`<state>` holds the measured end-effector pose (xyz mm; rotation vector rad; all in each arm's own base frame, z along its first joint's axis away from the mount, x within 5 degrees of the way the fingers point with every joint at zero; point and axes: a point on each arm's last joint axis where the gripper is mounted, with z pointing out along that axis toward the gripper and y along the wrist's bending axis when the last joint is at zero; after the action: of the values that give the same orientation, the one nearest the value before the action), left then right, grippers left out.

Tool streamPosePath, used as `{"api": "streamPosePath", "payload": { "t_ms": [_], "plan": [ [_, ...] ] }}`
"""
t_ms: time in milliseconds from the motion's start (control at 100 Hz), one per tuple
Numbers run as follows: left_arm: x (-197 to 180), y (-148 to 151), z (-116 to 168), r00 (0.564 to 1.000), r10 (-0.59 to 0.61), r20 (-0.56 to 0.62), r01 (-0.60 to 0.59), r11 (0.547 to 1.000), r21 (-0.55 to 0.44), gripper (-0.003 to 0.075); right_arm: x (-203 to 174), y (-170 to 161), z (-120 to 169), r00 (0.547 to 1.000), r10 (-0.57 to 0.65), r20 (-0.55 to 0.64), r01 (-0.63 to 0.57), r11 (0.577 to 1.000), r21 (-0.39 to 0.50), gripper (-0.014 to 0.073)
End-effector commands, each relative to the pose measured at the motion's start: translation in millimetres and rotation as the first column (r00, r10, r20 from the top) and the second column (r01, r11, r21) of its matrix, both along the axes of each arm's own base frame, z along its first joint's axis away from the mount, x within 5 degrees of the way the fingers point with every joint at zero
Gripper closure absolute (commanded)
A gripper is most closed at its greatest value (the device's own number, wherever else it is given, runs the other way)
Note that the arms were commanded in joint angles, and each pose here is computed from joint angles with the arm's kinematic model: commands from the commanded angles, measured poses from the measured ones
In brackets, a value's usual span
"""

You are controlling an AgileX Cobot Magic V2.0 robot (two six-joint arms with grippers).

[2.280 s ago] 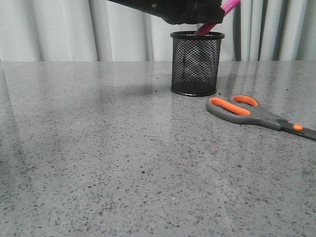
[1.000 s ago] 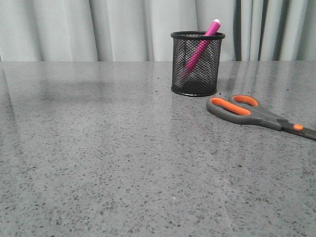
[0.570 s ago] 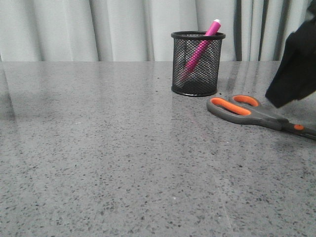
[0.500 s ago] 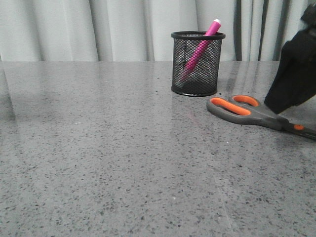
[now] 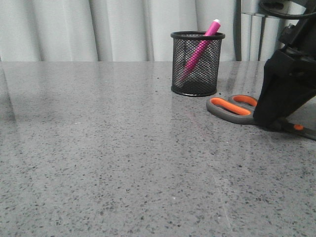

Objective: Put pen and scissors into bin
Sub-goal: 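Lower the right gripper onto the scissors handles and close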

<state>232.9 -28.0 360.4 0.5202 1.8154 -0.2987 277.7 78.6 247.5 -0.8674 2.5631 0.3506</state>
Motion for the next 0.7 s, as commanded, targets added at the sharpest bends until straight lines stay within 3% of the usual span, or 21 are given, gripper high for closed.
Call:
{"api": "streamPosePath", "payload": {
  "t_ms": [0, 120, 250, 440, 540, 690],
  "plan": [
    [-3, 1, 16, 0.998, 0.029, 0.056, -0.026, 0.998, -0.053, 0.0739, 0, 3, 13, 0.999, 0.014, 0.040, -0.015, 1.000, 0.014, 0.0226],
    [-3, 1, 16, 0.998, 0.029, 0.056, -0.026, 0.998, -0.053, 0.0739, -3, 8, 12, 0.998, 0.054, 0.030, -0.055, 0.999, 0.005, 0.0226],
    [-3, 1, 16, 0.998, 0.029, 0.056, -0.026, 0.998, -0.053, 0.0739, -5, 11, 10, 0.993, 0.115, 0.041, -0.112, 0.991, -0.070, 0.0226],
    [-3, 1, 16, 0.998, 0.029, 0.056, -0.026, 0.998, -0.056, 0.0739, -6, 14, 10, 0.991, 0.130, 0.042, -0.126, 0.989, -0.077, 0.0235],
    [-3, 1, 17, 0.998, 0.029, 0.056, -0.026, 0.998, -0.058, 0.0739, -7, 14, 10, 0.991, 0.134, 0.030, -0.131, 0.988, -0.077, 0.0330],
    [-3, 1, 17, 0.998, 0.029, 0.056, -0.026, 0.998, -0.058, 0.0739, -8, 14, 10, 0.990, 0.138, 0.018, -0.136, 0.988, -0.077, 0.0578]
  ]
}}
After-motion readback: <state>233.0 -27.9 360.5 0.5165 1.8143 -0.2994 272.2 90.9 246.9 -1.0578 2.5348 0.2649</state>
